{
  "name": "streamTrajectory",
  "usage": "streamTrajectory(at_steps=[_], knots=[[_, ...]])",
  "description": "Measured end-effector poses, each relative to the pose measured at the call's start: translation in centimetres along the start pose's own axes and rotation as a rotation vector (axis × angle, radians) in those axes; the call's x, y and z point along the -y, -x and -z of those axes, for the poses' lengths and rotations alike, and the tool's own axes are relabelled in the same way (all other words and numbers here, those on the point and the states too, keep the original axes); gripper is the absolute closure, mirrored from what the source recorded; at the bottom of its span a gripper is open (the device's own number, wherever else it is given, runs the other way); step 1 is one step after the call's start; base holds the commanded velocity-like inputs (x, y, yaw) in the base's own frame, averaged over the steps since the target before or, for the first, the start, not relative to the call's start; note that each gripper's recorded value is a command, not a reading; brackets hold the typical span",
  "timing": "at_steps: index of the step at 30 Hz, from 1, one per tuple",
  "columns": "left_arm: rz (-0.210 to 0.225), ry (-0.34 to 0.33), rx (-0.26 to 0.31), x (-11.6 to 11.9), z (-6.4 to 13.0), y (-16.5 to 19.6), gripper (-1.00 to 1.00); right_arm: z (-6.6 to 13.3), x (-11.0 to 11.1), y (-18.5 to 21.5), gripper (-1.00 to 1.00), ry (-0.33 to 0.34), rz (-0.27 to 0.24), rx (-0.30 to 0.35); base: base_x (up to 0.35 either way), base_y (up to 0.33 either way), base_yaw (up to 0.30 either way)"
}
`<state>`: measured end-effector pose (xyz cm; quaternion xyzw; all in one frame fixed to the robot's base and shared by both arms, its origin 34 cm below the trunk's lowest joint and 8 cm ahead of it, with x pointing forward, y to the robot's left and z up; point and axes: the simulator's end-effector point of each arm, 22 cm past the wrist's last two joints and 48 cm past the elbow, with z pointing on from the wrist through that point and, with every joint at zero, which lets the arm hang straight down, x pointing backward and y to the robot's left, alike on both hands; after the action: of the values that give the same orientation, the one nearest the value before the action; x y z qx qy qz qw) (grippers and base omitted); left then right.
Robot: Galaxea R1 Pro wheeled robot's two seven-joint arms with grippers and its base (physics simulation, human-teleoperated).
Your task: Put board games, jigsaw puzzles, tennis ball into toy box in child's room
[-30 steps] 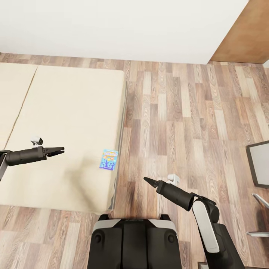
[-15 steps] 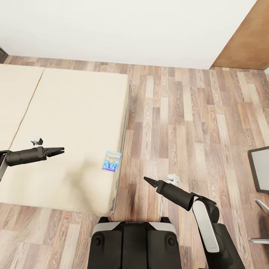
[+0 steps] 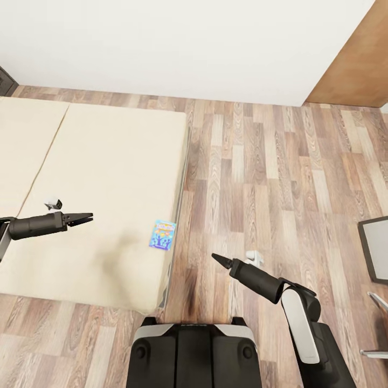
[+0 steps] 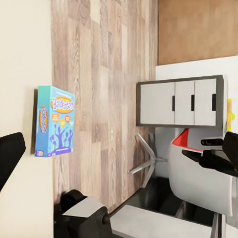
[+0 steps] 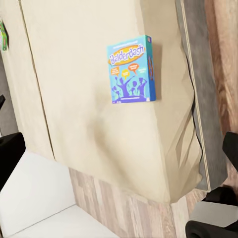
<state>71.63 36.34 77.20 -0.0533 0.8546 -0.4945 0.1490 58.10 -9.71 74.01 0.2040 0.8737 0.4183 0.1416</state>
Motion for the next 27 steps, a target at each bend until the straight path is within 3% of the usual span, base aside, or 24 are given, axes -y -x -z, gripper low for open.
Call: streamTrajectory(at_steps=[27], knots=[[-0.038,-0.011,0.020,2.2,0.9,1.4,-1.00,0.8,-1.8,1.2,-1.00,0.019,0.028,0.027,0.000,0.000,0.000]])
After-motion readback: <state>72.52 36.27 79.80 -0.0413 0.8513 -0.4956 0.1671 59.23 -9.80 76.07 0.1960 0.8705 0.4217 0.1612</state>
